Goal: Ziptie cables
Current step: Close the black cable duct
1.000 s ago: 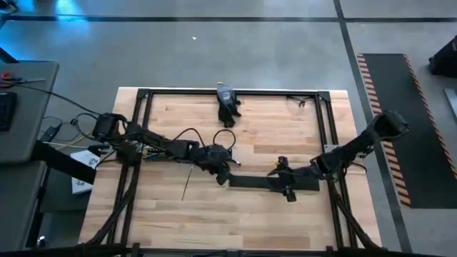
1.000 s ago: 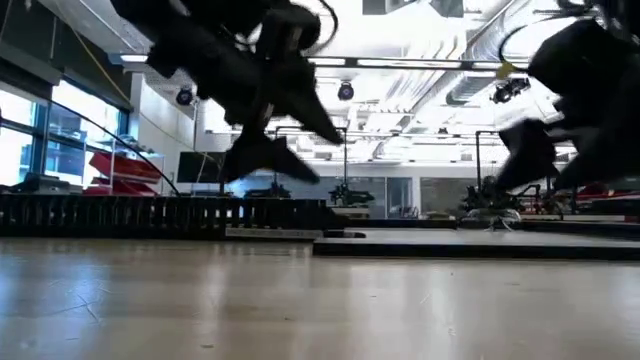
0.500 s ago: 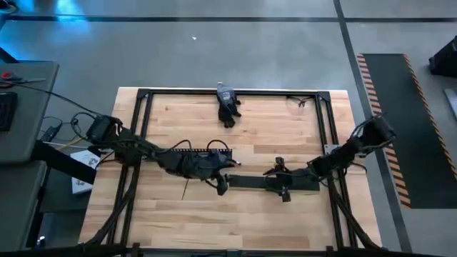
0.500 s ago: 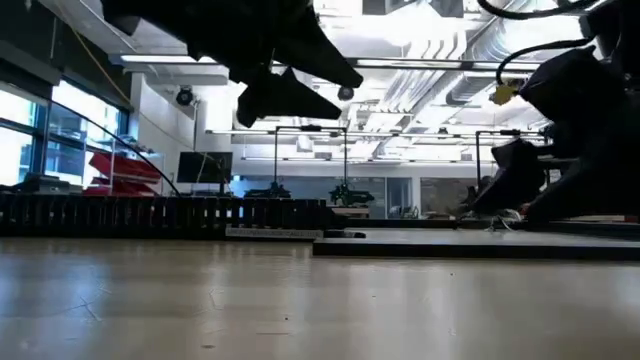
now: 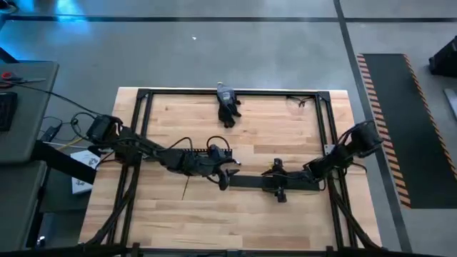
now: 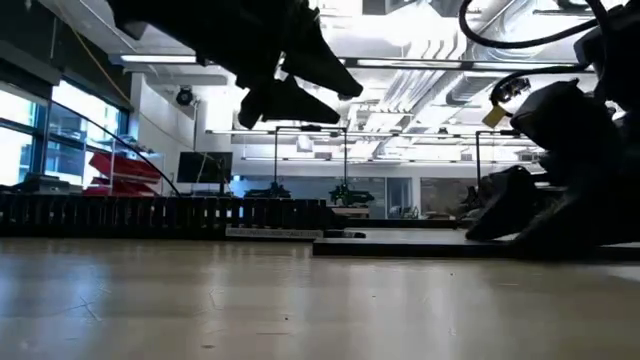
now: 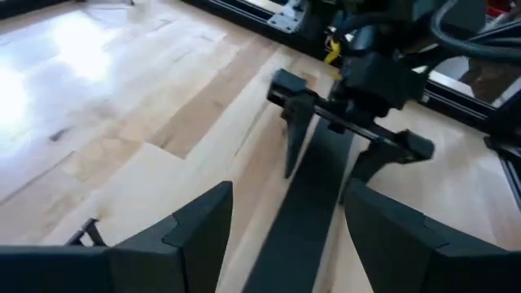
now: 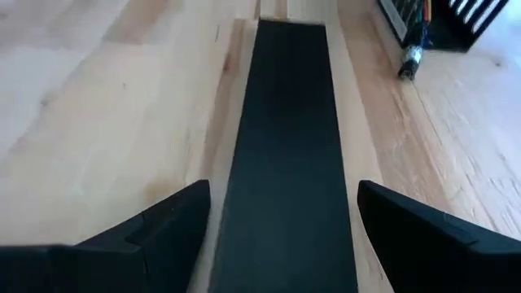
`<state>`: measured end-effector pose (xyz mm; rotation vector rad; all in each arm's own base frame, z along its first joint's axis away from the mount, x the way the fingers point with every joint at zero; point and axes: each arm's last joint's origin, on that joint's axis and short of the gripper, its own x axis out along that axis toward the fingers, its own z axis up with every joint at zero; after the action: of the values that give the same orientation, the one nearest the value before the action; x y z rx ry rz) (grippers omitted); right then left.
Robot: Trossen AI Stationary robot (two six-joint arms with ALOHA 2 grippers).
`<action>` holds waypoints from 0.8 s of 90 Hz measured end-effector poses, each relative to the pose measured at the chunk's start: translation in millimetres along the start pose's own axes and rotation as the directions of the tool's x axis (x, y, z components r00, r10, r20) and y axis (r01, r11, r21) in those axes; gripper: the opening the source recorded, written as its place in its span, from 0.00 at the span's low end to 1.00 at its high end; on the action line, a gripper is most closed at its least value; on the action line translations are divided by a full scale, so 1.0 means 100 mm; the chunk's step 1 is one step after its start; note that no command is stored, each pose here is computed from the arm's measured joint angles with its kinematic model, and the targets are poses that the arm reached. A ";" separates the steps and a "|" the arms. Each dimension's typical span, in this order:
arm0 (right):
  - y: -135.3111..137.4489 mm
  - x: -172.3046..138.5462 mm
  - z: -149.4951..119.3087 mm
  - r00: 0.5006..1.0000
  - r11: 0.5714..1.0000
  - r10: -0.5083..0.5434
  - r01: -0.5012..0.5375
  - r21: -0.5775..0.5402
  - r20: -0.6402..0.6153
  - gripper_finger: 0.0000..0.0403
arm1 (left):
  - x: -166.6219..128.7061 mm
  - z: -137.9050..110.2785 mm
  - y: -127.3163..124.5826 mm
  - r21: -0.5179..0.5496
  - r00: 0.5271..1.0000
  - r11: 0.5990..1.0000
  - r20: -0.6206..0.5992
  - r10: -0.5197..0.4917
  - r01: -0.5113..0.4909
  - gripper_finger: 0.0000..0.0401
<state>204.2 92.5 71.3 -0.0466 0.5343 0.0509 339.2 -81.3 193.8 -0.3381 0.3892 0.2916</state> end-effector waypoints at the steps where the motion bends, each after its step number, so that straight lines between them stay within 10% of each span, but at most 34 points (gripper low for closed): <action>1: 0.00 0.00 0.00 1.000 1.000 -0.001 0.001 0.006 -0.001 0.74 | 0.00 0.00 0.00 -0.001 1.000 1.000 0.000 0.000 0.000 0.54; 72: 0.06 0.08 -0.32 0.999 0.989 -0.041 0.038 0.142 0.016 0.66 | 0.01 0.00 0.01 -0.004 1.000 1.000 -0.002 -0.003 0.003 0.54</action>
<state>193.8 97.0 39.3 0.0822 0.5170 -0.0253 339.6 -80.5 193.7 -0.3425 0.3901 0.2888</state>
